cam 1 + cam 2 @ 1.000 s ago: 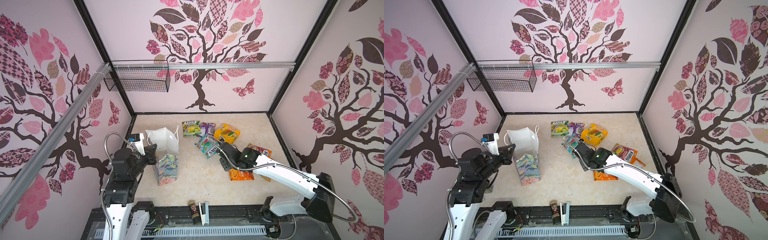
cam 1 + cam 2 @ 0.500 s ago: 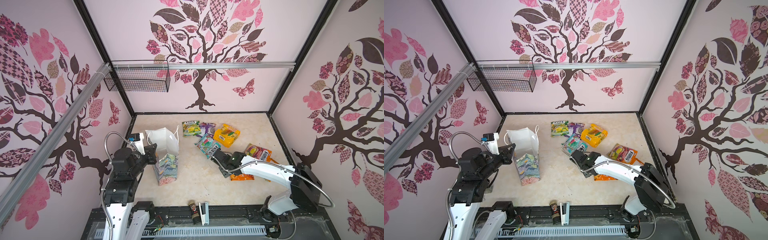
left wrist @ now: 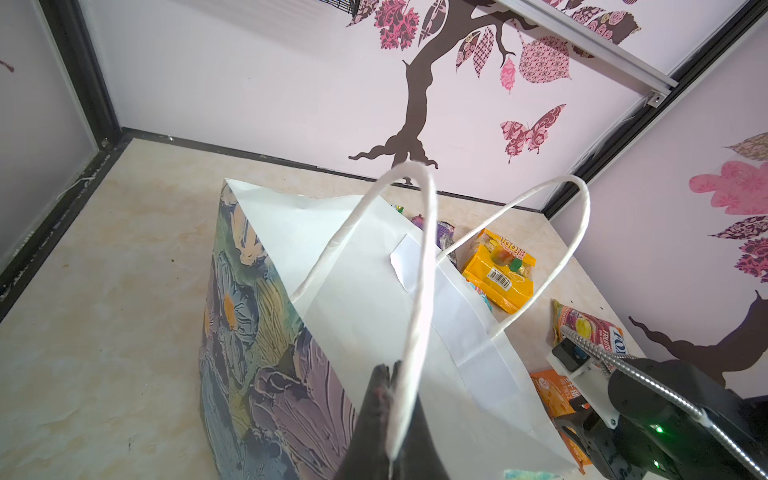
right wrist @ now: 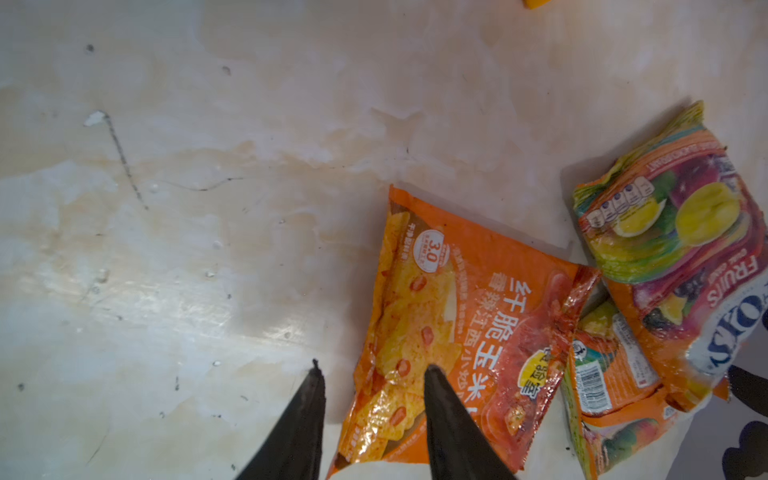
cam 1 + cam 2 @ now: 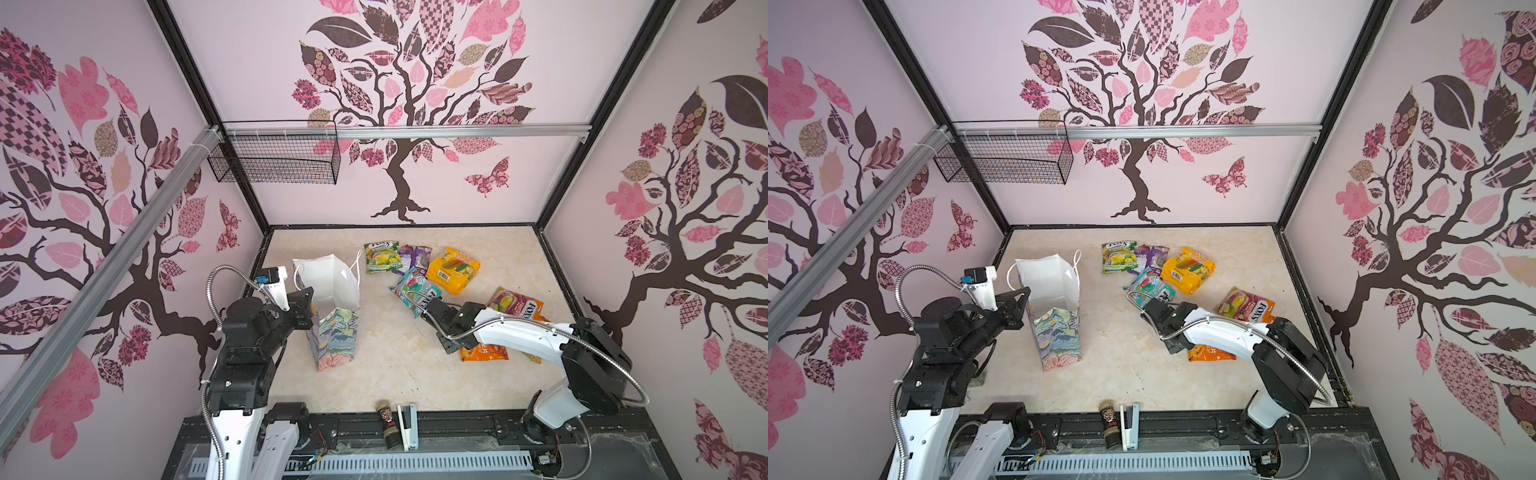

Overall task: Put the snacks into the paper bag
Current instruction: 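Move the right gripper back over the orange corn-snack bag, then lower the right gripper and close it on the orange bag's edge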

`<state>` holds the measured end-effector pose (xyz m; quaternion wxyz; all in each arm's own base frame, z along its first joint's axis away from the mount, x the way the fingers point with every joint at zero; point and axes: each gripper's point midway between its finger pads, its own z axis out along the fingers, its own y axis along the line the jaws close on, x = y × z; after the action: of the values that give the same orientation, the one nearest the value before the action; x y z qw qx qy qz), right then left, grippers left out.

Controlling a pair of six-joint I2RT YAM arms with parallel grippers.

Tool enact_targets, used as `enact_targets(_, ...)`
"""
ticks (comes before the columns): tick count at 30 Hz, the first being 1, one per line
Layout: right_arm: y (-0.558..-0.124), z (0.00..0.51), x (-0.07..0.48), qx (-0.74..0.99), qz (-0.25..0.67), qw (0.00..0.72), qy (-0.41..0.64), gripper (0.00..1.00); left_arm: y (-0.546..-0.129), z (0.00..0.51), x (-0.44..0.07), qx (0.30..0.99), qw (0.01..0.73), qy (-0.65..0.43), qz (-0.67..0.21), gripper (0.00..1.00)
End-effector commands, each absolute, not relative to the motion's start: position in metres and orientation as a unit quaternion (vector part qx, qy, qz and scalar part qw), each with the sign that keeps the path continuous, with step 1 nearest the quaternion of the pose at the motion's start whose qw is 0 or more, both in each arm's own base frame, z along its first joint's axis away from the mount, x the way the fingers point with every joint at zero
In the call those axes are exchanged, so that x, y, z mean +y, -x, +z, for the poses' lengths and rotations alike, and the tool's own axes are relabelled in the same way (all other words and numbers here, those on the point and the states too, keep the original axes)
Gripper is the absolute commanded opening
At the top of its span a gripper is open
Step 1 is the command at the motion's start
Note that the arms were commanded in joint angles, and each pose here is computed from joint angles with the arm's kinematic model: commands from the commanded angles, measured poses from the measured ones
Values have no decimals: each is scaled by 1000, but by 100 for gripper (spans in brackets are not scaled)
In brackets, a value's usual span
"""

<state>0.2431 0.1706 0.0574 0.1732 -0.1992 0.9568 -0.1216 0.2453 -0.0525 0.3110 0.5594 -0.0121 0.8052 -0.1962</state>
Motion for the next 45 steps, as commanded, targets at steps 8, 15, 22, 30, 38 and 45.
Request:
enact_targets(8,-243,47,157,962,-150,162,163,42,-248,312,-57,798,565,4,-208,0)
enact_targets(15,-244,40,157,962,-153,163,159,43,-248,311,-57,800,563,3,-207,0)
enact_targets(22,-246,28,159,963,-151,150,167,42,-247,312,-56,799,565,3,-204,0)
enact_targets(30,-244,18,159,966,-137,142,166,41,-248,312,-55,799,566,3,-202,0)
enact_targets(38,-239,6,158,968,-135,129,166,38,-249,312,-56,799,565,2,-205,0)
enact_targets(45,-238,6,161,970,-127,128,165,28,-248,312,-56,799,565,3,-205,0)
